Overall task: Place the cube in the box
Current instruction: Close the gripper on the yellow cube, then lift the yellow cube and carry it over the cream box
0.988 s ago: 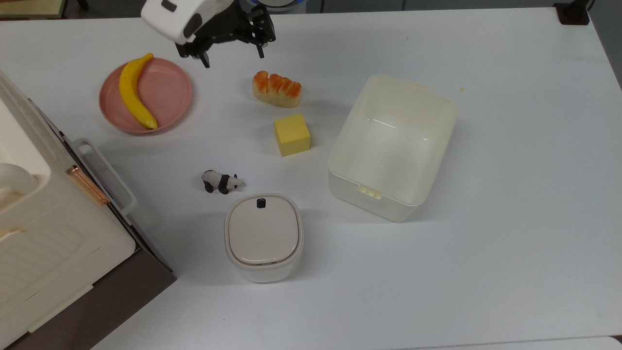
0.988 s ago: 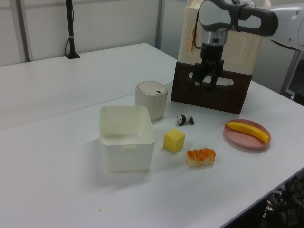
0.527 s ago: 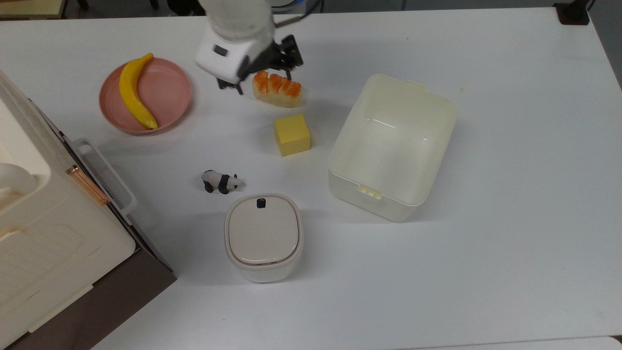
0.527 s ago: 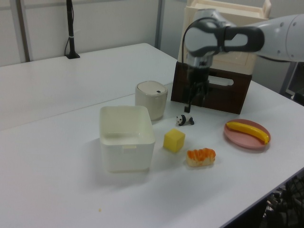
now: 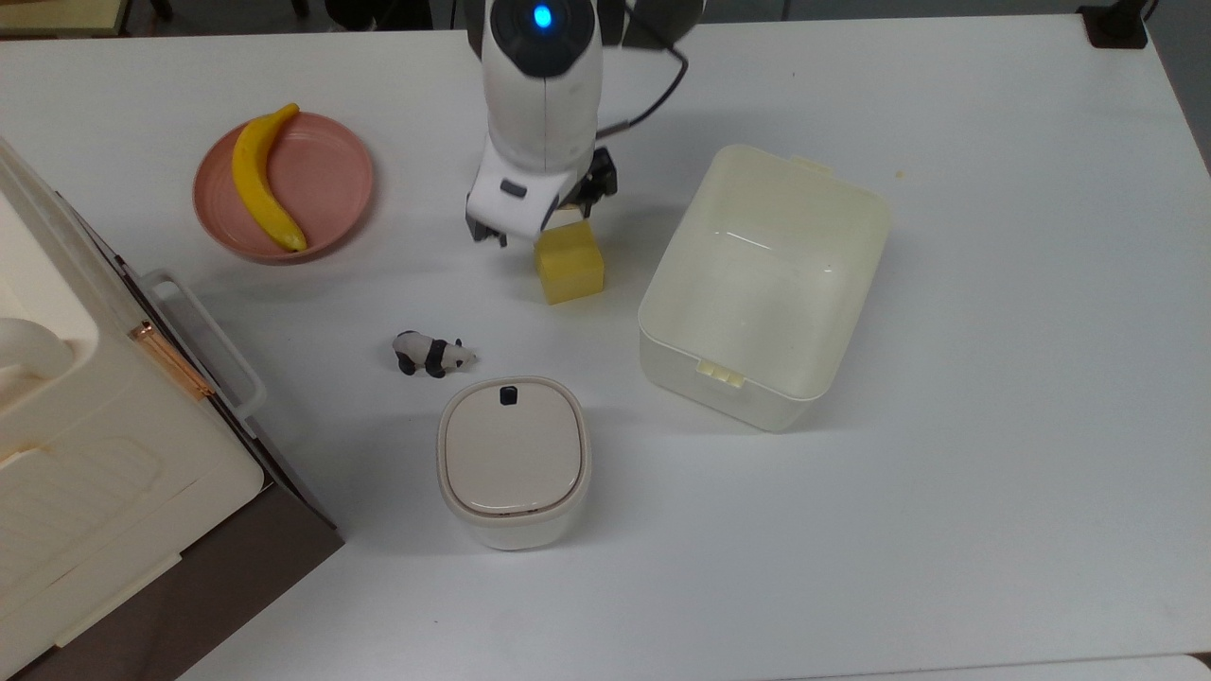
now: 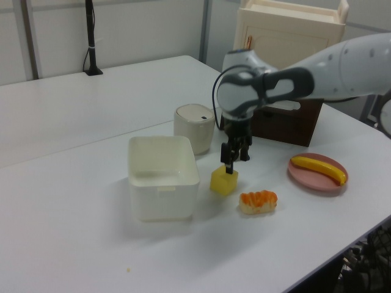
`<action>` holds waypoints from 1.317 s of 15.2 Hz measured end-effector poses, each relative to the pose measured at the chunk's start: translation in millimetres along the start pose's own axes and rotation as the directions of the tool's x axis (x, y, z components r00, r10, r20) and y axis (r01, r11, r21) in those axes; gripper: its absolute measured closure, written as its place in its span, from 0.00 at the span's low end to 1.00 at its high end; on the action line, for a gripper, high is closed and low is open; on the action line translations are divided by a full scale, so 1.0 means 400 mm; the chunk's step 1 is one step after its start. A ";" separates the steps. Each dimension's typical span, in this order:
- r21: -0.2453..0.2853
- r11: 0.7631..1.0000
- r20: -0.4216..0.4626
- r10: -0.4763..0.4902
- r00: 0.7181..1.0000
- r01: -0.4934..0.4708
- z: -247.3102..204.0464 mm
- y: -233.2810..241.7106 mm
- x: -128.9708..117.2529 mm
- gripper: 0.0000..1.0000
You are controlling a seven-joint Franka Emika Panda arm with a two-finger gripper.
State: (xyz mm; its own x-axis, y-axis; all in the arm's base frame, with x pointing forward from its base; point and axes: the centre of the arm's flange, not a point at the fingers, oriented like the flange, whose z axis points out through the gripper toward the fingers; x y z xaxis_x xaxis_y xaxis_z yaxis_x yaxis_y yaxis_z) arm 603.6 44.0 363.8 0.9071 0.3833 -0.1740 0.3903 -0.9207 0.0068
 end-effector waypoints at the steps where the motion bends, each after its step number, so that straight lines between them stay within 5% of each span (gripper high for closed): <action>1: -0.015 1.000 0.006 -0.003 1.000 0.003 0.026 0.007 0.010 0.00; 20: -0.017 0.999 0.031 -0.049 0.998 0.049 -0.003 -0.035 0.014 0.00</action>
State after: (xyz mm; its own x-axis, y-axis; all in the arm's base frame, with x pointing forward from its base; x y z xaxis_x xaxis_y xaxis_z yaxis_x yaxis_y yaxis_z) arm 603.6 59.1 364.0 0.8817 0.4252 -0.2045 0.4372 -0.8992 0.0154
